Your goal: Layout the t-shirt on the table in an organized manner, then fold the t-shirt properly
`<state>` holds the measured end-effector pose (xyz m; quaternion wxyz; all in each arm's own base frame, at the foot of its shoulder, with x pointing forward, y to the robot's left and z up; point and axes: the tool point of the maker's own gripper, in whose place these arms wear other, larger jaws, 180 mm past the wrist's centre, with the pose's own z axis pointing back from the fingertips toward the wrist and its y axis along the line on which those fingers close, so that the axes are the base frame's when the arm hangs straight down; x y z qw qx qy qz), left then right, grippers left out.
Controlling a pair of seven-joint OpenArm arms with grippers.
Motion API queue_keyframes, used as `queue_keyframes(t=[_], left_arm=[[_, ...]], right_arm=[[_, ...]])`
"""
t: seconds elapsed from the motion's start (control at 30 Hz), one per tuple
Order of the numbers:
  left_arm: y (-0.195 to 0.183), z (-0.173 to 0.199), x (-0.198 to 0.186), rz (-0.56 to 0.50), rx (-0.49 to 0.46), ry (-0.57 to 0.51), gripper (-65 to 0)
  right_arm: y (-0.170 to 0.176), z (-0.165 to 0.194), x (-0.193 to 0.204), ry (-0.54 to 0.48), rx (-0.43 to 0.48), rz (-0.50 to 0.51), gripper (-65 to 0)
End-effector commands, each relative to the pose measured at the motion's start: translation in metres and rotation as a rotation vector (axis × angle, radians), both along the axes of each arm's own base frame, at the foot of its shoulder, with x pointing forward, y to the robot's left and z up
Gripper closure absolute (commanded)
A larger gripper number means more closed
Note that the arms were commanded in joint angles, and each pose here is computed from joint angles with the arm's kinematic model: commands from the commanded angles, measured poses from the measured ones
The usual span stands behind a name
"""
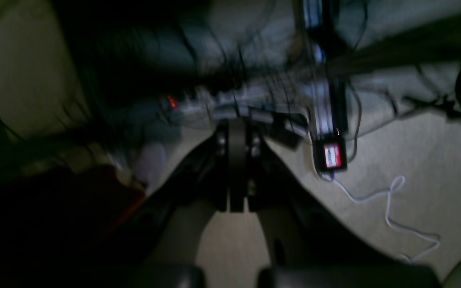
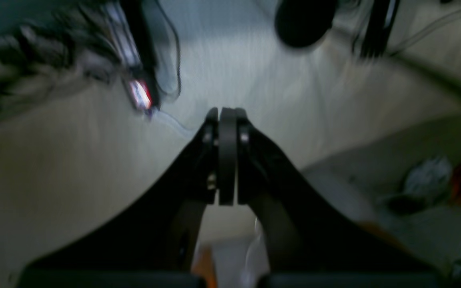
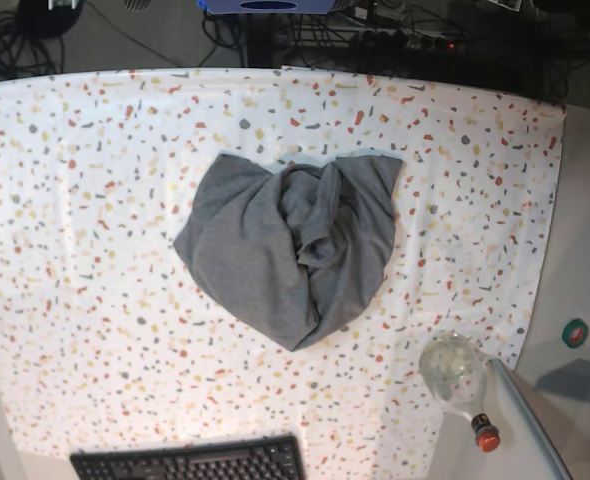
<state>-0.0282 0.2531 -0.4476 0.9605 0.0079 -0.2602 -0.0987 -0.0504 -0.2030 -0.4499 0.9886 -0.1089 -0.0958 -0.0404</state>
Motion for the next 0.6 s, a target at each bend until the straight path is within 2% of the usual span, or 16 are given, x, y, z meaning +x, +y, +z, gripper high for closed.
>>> queue_keyframes(t=[0.0, 0.1, 0.27, 0.37, 0.47, 0.57], left_arm=[[-0.003, 0.012, -0.005, 0.011, -0.013, -0.008, 0.0], [-0.002, 0.036, 0.021, 0.047, -0.002, -0.101, 0.0], [0.011, 0.072, 0.078, 0.103, 0.034, -0.292, 0.0], [0.011, 0.077, 0.115, 0.117, 0.032, -0.337, 0.0], [0.009, 0.074, 0.151, 0.157, -0.002, -0.333, 0.0], [0.009, 0.082, 0.188, 0.212, -0.06, -0.389, 0.0]], right_arm=[[-0.003, 0.014, 0.006, -0.03, -0.015, 0.009, 0.0], [0.0, 0.034, 0.035, -0.12, -0.019, 0.029, 0.0], [0.01, 0.036, 0.092, -0.267, 0.0, -0.007, 0.0], [0.013, 0.041, 0.137, -0.376, 0.01, -0.017, 0.0], [0.017, 0.052, 0.189, -0.498, 0.023, -0.01, 0.0], [0.045, 0.069, 0.239, -0.605, 0.081, 0.057, 0.0]])
